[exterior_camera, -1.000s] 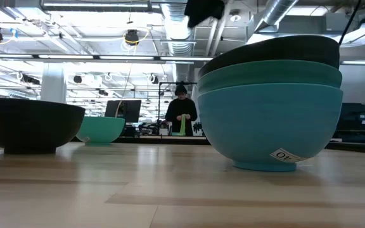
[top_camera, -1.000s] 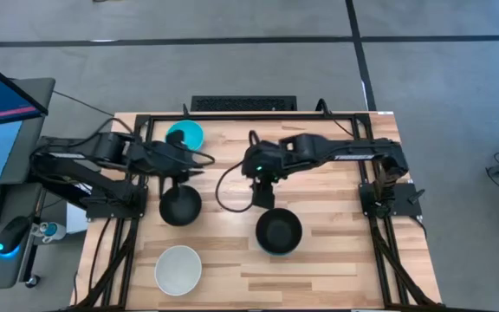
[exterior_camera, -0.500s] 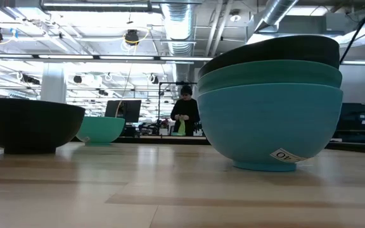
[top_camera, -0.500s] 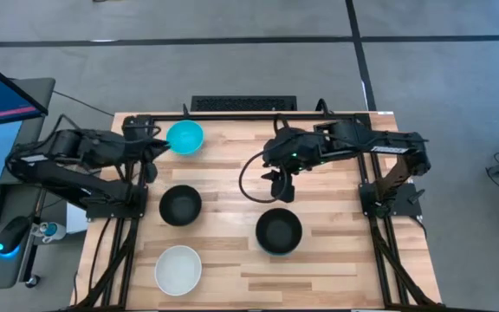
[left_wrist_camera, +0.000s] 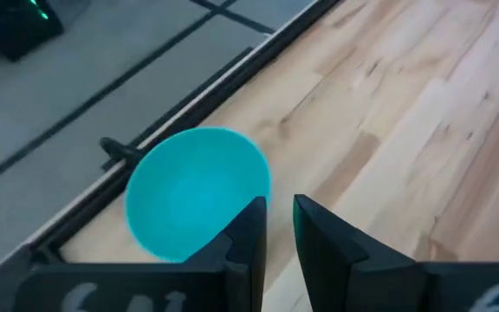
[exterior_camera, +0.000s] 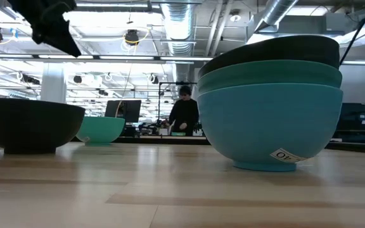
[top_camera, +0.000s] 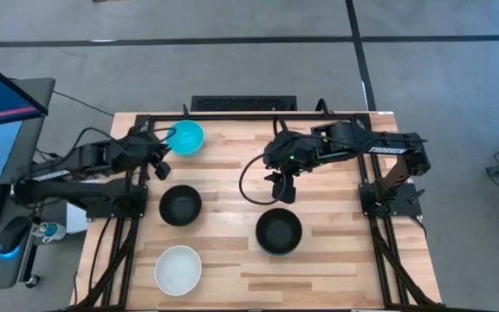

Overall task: Nest bowls inside each other
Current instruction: Stack the light blue bowl on top of the black bowl, then stack the black bowl on the light blue bowl

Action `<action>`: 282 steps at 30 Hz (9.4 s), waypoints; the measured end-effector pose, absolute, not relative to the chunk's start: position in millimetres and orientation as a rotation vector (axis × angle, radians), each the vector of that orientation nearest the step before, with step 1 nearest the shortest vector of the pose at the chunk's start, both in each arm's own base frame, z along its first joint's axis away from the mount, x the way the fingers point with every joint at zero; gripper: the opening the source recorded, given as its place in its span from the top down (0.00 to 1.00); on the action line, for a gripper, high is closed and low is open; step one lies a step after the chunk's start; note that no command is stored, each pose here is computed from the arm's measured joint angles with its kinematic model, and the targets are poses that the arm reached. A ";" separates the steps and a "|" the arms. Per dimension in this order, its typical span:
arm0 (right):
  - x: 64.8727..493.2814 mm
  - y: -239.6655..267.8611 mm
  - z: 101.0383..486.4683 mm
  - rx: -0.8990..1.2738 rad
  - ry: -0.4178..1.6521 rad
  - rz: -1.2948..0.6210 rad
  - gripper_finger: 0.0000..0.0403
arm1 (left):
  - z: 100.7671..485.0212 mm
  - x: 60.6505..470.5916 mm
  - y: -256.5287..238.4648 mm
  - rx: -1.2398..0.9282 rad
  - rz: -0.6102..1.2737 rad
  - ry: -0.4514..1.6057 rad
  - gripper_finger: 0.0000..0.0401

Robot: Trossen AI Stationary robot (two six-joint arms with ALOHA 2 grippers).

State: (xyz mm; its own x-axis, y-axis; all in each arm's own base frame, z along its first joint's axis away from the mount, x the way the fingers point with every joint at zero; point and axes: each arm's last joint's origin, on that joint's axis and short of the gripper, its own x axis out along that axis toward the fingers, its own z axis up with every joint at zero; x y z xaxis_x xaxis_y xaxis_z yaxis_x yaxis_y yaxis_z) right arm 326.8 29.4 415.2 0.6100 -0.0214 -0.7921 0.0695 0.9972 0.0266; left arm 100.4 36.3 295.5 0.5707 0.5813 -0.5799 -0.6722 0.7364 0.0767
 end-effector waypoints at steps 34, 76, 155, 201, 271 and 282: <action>371.0 43.9 404.1 -0.070 0.704 -0.232 0.58 | 232.9 154.6 148.8 -0.396 0.372 0.812 0.87; 399.1 28.5 371.2 -0.059 0.783 -0.299 0.58 | 186.7 177.5 177.5 -0.494 0.345 0.901 0.99; 137.3 84.5 268.2 0.200 0.528 0.015 0.58 | 333.9 385.6 -98.6 -0.335 -0.184 0.521 1.00; 139.6 86.3 266.6 0.194 0.532 0.016 0.58 | 244.1 401.0 -130.6 -0.316 0.107 0.842 1.00; 170.5 105.1 259.9 0.235 0.463 0.004 0.58 | 303.5 400.8 -100.2 -0.212 0.178 1.062 0.65; 175.2 106.1 269.0 0.290 0.374 0.021 0.58 | 362.6 367.3 -91.6 -0.178 0.251 0.878 0.65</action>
State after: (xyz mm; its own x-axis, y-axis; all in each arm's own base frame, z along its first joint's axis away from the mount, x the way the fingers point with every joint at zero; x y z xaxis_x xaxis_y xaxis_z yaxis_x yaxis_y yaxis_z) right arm 175.2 106.1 269.0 0.9313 0.0733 -0.3569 0.0329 0.9586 0.2829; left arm 367.3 -91.6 362.6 0.6123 0.1435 -0.7775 -0.2891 0.9559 -0.0513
